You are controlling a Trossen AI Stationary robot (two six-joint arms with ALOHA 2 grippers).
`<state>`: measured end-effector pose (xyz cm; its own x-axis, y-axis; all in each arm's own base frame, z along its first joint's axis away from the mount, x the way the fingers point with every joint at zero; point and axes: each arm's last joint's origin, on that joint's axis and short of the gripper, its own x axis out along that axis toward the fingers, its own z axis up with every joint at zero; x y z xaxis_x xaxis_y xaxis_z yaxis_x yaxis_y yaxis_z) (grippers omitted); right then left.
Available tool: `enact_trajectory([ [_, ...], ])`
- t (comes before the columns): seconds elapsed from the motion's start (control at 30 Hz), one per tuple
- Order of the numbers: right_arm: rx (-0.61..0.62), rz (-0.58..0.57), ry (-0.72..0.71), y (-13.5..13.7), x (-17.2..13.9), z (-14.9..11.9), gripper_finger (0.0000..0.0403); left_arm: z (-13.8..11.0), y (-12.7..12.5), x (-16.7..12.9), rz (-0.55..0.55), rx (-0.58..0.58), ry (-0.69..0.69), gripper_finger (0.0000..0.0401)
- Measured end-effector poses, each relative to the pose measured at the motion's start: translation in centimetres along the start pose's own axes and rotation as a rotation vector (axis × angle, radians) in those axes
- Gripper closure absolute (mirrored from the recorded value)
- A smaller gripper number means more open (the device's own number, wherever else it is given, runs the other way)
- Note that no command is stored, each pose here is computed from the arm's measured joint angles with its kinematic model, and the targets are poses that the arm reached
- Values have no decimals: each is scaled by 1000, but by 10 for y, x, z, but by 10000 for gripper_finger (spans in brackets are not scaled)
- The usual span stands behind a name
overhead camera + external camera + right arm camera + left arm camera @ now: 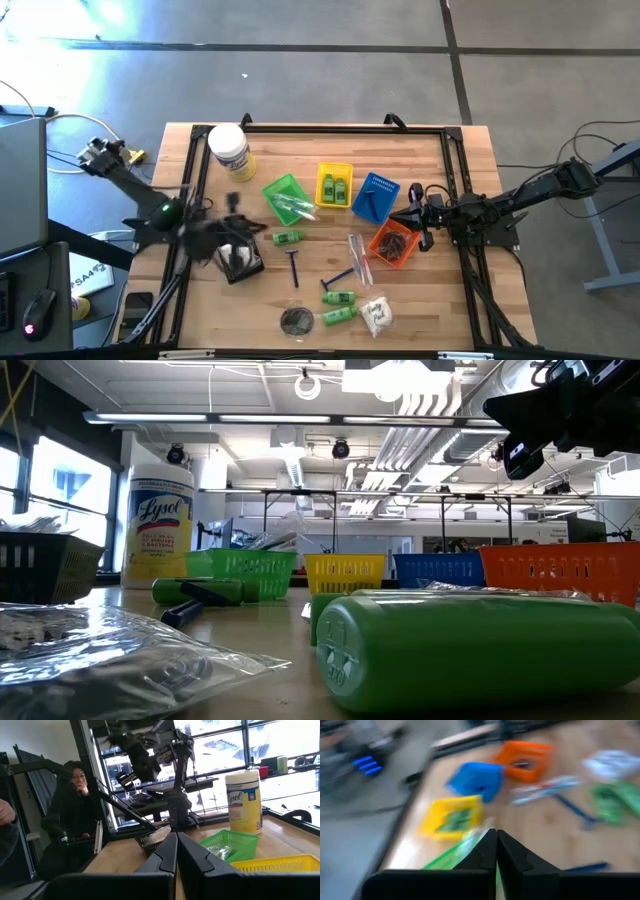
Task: Pick & Place Travel size toiletries
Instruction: Put the razor into the blue bin
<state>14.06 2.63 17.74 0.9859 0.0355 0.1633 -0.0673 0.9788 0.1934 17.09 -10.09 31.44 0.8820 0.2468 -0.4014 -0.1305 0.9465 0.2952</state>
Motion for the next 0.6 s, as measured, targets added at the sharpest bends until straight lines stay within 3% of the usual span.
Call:
enact_trajectory([
  [0.07,-5,0,1,0,0,0,399,0,5,12,-137,75,-44,398],
  [0.13,-6,0,1,0,0,0,399,-3,13,20,-194,96,-90,400],
  [0.27,-6,2,1,0,0,0,399,-23,40,23,-122,6,-141,400],
  [0.37,-6,2,1,0,0,0,399,-45,52,17,-137,-75,-225,401],
  [0.6,-12,2,10,0,0,-1,399,-100,60,18,-139,-219,-426,401],
])
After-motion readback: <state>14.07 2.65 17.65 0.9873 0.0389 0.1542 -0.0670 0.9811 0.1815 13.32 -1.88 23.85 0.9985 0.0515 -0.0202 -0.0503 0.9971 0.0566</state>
